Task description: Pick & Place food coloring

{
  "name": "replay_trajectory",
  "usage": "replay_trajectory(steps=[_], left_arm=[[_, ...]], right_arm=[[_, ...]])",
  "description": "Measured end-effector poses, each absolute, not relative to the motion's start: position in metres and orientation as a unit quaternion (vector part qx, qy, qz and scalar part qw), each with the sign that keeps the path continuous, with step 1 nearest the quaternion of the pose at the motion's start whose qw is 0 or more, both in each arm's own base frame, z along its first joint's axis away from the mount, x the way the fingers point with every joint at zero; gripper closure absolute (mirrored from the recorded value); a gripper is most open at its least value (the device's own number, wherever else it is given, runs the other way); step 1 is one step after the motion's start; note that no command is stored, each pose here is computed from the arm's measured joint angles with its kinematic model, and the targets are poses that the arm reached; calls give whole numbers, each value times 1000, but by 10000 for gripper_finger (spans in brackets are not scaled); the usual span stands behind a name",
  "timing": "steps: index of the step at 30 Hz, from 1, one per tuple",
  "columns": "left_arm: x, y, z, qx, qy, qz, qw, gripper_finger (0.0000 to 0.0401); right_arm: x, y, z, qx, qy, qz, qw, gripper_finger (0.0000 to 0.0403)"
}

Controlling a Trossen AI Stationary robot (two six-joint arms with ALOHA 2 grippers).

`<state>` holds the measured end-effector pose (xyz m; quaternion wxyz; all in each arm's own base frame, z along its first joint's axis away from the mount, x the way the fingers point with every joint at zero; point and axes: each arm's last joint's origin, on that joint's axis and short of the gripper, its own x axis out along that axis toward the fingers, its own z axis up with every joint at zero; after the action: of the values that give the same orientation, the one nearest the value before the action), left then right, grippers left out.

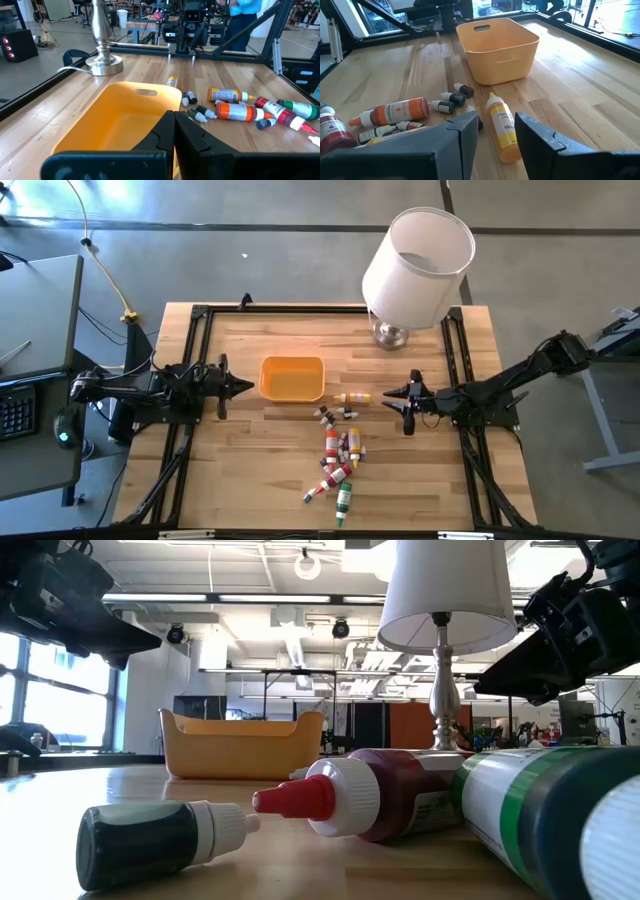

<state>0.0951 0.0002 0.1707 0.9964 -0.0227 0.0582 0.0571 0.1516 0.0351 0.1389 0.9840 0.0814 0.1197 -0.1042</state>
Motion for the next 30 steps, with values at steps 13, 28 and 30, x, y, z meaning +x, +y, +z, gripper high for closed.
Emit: replay_trajectory(steps=[13,28,30], left_arm=[[95,0,171,-23,58,57,996,400],[96,0,173,-16,44,63,997,400],[96,1,174,-10,39,73,997,400]], right_arm=[[152,35,139,82,119,-104,984,279],[152,35,139,82,119,-104,984,279],[152,35,139,82,120,-104,984,279]])
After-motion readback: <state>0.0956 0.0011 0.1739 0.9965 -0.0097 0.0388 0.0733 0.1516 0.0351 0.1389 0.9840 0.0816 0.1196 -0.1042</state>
